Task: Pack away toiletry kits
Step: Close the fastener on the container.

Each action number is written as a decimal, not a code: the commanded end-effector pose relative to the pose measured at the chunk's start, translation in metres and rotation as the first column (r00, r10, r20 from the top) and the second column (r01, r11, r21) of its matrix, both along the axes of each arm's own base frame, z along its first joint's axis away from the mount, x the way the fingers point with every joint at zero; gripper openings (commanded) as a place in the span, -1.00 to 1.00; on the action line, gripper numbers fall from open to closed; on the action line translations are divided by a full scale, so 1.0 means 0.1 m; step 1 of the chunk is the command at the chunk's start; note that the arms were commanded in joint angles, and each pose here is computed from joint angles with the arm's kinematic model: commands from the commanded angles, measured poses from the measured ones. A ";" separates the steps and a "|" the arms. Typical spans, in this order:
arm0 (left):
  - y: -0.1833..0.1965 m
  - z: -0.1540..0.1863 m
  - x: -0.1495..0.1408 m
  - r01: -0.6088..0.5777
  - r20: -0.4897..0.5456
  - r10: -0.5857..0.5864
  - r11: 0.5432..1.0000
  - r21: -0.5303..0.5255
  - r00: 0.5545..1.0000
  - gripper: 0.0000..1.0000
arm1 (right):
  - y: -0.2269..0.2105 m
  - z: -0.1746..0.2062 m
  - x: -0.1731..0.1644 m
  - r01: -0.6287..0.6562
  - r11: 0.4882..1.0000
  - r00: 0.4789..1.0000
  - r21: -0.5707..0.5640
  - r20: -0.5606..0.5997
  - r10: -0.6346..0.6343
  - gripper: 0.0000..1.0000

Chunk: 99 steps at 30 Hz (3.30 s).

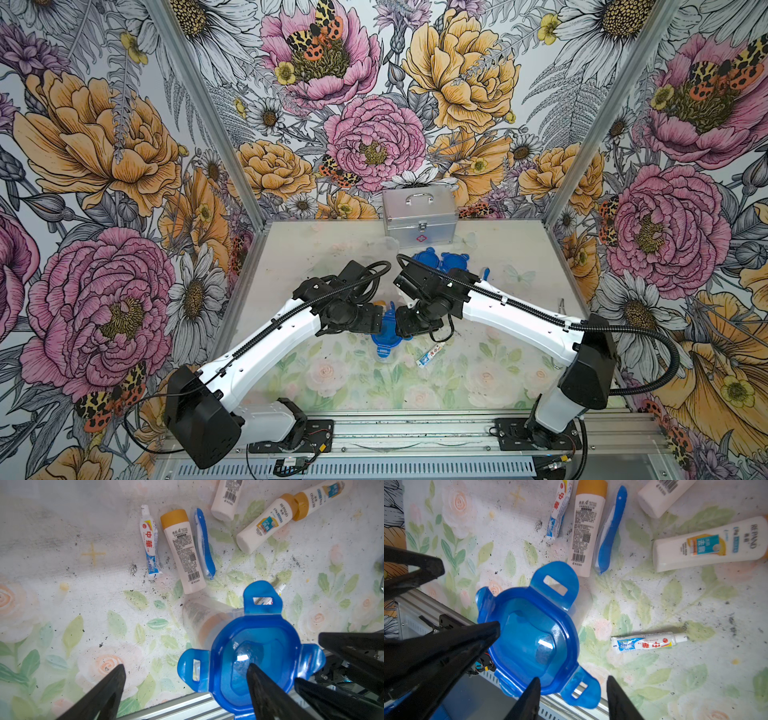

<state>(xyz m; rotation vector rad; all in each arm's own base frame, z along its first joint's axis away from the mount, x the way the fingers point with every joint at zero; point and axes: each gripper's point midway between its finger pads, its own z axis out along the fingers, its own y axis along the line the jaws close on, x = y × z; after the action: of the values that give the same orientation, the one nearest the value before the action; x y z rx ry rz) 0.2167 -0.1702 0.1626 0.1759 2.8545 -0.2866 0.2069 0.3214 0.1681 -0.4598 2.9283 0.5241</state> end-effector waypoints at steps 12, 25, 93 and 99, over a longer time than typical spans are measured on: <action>0.09 -0.03 -0.08 -0.011 0.002 0.011 1.000 0.022 1.000 0.75 | 0.03 -0.17 0.08 -0.003 1.000 1.000 -0.008 -0.012 0.003 -0.25; 0.18 -0.09 -0.16 -0.029 -0.008 0.029 0.999 0.035 1.000 0.72 | 0.11 -0.12 0.09 -0.014 1.000 1.000 0.022 -0.010 0.015 -0.28; -0.22 -0.08 -0.10 0.088 -0.090 -0.094 0.994 -0.063 0.992 0.08 | 0.13 -0.13 0.00 0.067 0.997 0.998 0.031 -0.009 -0.067 -0.34; -0.24 -0.15 -0.14 0.053 -0.126 -0.070 0.990 -0.129 0.990 0.09 | 0.22 -0.21 0.02 0.093 0.991 0.995 0.097 -0.037 -0.089 -0.34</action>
<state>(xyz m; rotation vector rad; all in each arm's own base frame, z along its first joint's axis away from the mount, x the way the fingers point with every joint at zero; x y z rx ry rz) 0.2082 -0.1914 0.1545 0.2749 2.9232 -0.4275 0.2074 0.3372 0.1583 -0.3532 2.9116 0.6143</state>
